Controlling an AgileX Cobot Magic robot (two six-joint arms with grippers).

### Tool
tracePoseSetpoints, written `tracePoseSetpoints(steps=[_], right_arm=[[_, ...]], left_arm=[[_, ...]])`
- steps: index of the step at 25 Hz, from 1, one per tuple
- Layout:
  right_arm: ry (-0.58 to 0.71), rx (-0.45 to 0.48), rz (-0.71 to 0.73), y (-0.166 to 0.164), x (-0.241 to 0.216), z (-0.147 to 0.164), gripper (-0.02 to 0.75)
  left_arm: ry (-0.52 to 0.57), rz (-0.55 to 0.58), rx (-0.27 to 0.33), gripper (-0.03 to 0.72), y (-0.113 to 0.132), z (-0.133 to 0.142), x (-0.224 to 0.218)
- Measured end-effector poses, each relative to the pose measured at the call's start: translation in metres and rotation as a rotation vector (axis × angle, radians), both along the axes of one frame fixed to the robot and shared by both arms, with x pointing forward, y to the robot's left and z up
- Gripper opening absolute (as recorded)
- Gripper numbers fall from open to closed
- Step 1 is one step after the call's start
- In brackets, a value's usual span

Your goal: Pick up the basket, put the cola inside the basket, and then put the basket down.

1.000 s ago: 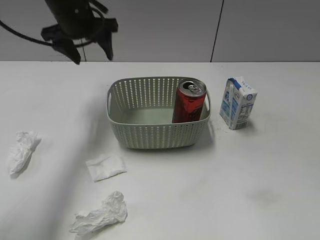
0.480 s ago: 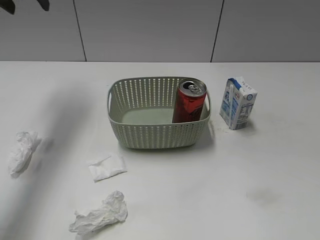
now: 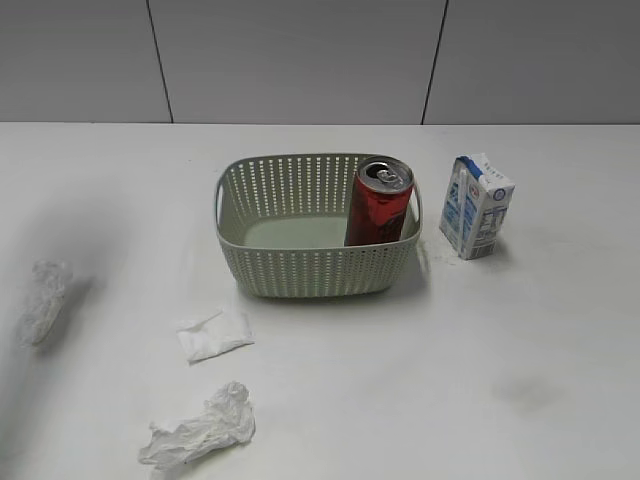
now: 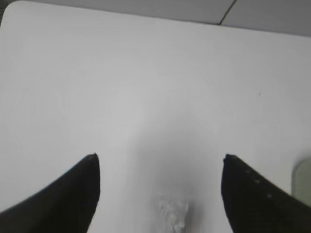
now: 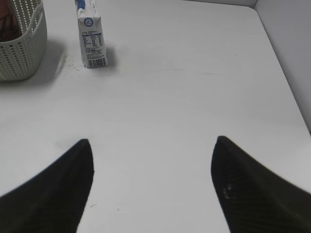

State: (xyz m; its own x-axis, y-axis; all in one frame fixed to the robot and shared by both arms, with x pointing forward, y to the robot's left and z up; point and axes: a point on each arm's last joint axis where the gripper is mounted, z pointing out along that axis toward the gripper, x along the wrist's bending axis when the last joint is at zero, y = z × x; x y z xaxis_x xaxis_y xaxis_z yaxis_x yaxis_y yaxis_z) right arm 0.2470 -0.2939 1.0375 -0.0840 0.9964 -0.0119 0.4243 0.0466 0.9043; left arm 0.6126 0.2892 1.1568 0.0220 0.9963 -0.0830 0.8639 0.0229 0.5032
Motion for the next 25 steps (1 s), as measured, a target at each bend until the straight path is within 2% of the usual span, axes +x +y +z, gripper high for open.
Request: tracePoseSetpoints(steps=[5, 9, 15, 25], right_arm=[[0.0, 0.001, 0.001, 0.0, 0.0, 0.0, 0.571], [0.0, 0.002, 0.0, 0.0, 0.0, 0.0, 0.571], [-0.001, 0.002, 0.0, 0.0, 0.0, 0.0, 0.571], [-0.001, 0.003, 0.001, 0.0, 0.0, 0.0, 0.571]], left_arm=[[0.06, -0.022, 0.082, 0.589, 0.004, -0.008, -0.054], [0.016, -0.026, 0.132, 0.589, 0.009, -0.007, -0.103], [-0.1, -0.025, 0.141, 0.589, 0.011, -0.017, -0.181], [-0.165, -0.022, 0.137, 0.589, 0.013, -0.074, -0.284]])
